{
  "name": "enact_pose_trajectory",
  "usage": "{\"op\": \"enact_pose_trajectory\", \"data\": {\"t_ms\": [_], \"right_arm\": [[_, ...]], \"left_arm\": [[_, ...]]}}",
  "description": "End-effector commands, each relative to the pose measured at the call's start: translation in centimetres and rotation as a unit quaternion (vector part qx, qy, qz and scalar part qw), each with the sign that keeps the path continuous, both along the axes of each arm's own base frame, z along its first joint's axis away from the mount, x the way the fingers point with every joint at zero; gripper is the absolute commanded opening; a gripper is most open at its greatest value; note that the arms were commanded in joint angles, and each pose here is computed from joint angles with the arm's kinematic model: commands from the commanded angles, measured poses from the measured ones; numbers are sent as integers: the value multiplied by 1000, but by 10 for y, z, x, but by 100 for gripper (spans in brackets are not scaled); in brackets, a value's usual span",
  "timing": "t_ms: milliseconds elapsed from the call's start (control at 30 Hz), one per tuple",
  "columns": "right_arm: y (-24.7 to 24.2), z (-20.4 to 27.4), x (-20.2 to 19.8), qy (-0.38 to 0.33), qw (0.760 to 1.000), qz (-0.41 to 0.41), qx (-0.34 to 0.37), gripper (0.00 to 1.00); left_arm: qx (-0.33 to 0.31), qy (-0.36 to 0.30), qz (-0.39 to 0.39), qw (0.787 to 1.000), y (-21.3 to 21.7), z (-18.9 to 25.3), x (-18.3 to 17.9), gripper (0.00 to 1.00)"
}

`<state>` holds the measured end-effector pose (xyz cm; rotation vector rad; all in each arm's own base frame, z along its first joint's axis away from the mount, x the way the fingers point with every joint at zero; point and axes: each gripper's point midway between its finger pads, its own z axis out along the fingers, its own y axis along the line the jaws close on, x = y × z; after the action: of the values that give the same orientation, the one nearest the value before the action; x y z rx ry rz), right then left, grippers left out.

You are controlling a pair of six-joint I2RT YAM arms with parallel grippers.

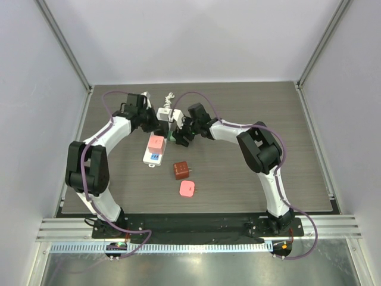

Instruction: Pull the plug off the socket

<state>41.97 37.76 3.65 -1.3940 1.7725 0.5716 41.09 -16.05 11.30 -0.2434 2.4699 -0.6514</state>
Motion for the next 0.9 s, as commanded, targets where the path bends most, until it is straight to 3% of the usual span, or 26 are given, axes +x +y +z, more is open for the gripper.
{"op": "enact_pose_trajectory", "data": {"t_ms": [0,600,867], "right_arm": [[20,16,7,-30,999,24,7,75],[36,-6,8,-15,1000,22,3,60],[36,-6,4,-3,1000,27,1,24]], "left_arm": [[-19,-9,10,1000,3,11,12,0],[-15,19,20,1000,6,-8,12,0],[31,53,45,997,22,-33,8,0]]}}
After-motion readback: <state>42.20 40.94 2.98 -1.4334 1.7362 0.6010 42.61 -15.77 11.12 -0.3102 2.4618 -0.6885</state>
